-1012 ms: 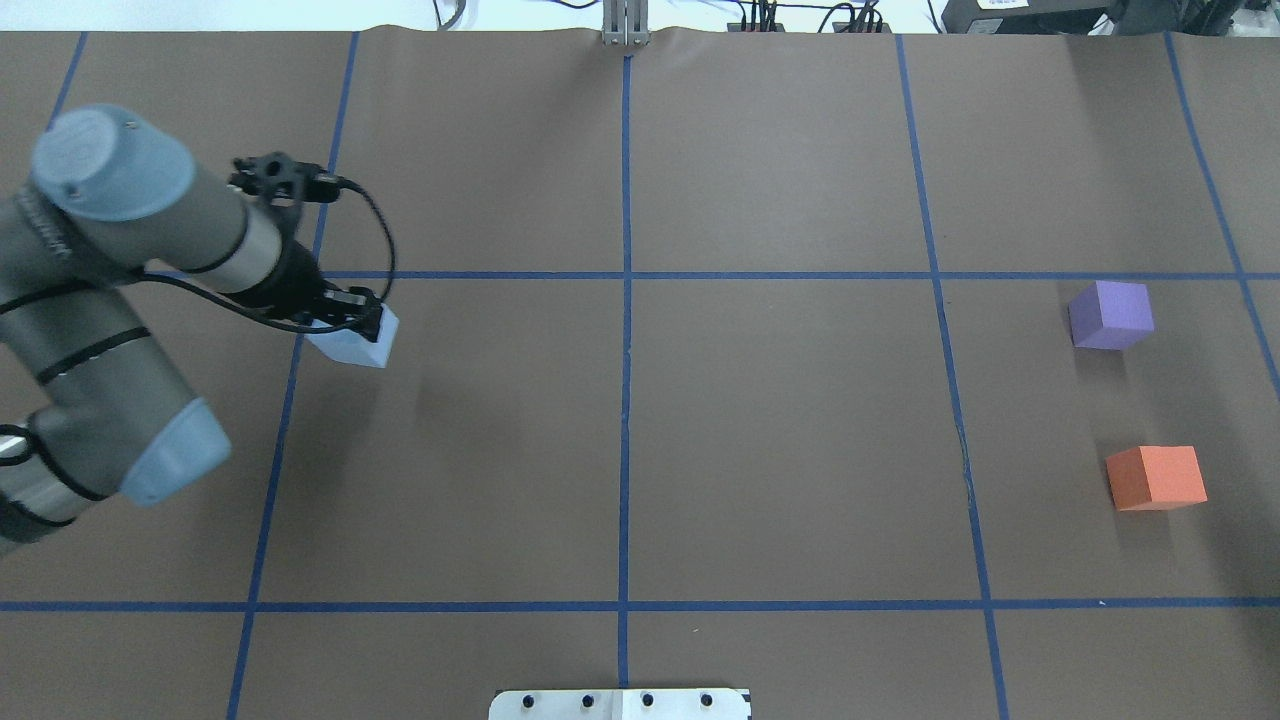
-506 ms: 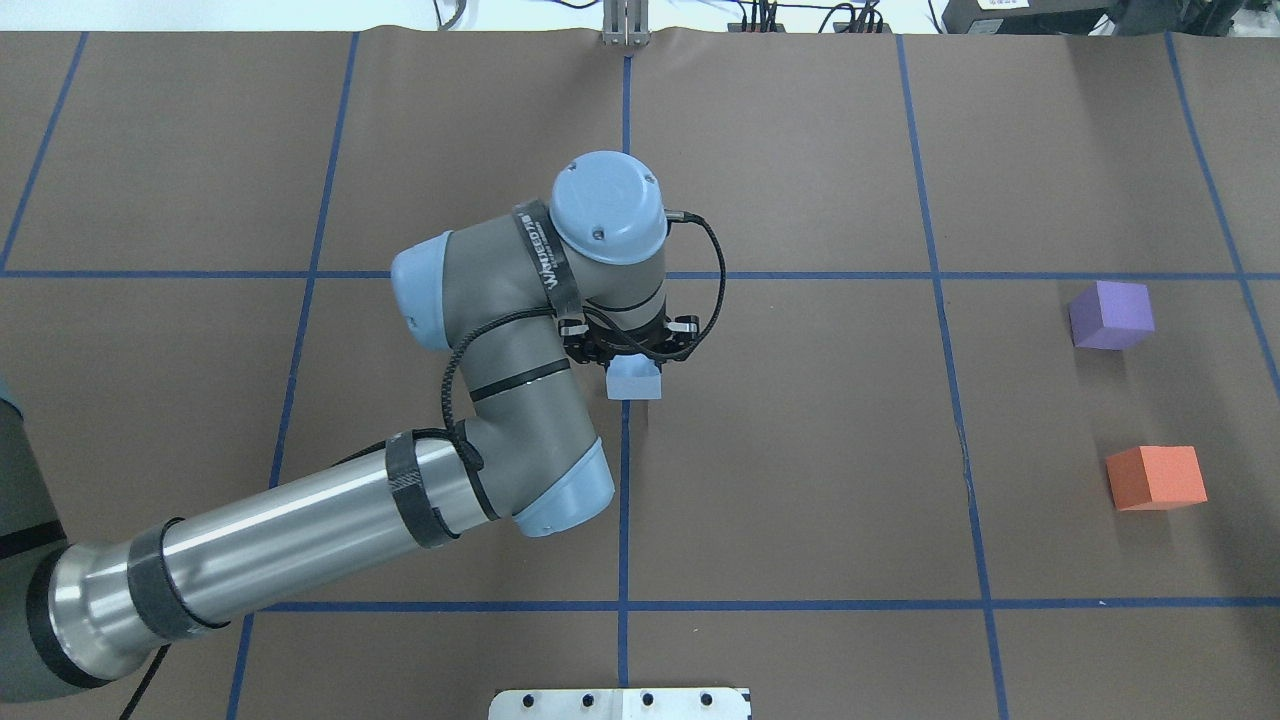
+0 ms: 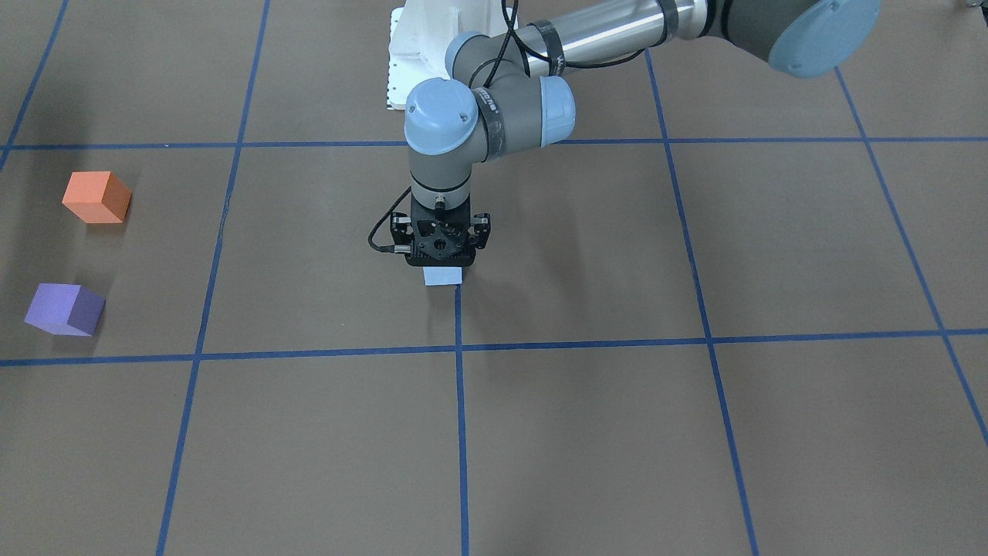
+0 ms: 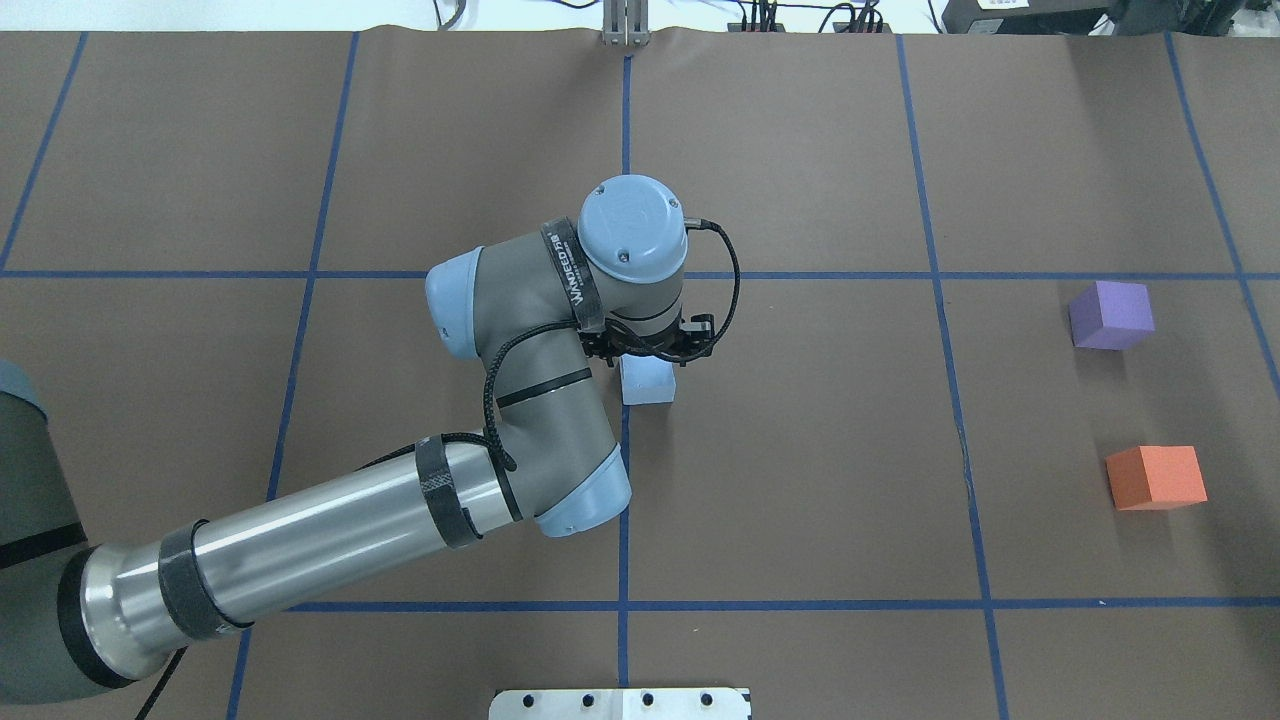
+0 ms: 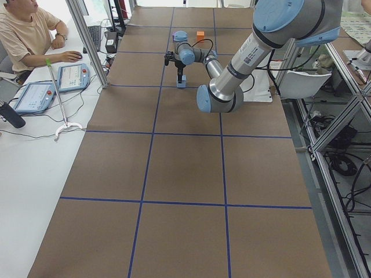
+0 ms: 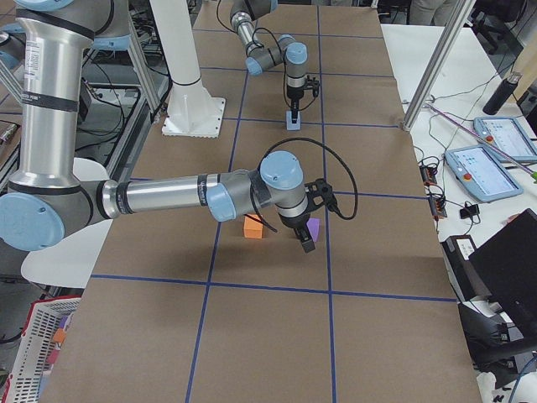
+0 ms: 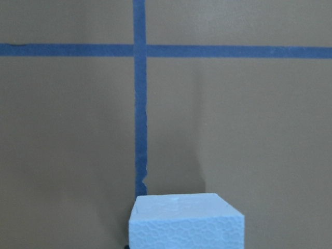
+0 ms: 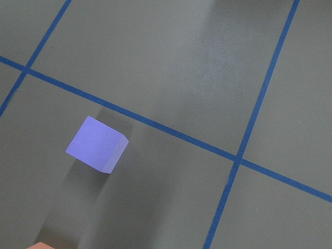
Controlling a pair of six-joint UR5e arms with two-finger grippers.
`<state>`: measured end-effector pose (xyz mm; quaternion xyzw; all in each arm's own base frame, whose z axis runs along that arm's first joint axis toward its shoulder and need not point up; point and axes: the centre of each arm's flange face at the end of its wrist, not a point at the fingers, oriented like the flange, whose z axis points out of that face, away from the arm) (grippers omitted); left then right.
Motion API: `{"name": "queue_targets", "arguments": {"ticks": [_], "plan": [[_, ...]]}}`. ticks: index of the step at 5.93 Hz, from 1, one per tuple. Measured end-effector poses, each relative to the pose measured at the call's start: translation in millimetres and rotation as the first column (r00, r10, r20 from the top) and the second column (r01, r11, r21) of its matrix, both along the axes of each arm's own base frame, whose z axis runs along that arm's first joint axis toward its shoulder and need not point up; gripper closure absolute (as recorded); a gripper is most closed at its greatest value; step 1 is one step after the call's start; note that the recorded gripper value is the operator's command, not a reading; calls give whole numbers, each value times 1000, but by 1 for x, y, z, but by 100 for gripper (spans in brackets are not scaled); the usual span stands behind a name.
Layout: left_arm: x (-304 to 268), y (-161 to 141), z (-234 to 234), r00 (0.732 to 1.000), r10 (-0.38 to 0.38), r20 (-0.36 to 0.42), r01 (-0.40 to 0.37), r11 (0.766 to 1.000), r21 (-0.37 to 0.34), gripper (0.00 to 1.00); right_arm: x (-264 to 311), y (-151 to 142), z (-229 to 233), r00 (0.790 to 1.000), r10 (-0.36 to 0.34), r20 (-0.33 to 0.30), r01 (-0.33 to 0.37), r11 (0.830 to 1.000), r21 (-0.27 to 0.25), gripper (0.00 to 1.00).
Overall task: Place blue block between orange and purple blocks
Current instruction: 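Set the cube at center, withdraw the left gripper while the right arm reaches in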
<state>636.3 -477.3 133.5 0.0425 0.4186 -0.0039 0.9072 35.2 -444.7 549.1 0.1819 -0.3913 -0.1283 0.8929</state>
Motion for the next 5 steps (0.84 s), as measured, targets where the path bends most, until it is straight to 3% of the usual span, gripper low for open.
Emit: {"name": "queue_targets", "arguments": {"ticks": [2, 3, 5], "plan": [[-81, -23, -12, 996, 78, -44, -76, 996, 41, 0, -37, -11, -65, 992, 63, 113, -54, 995, -80, 1], [-147, -27, 17, 991, 131, -36, -127, 987, 95, 0, -82, -21, -112, 985, 89, 148, -70, 989, -130, 1], [-296, -42, 127, 980, 179, 81, -194, 950, 245, 0, -243, -27, -218, 974, 159, 160, -121, 967, -226, 1]]}}
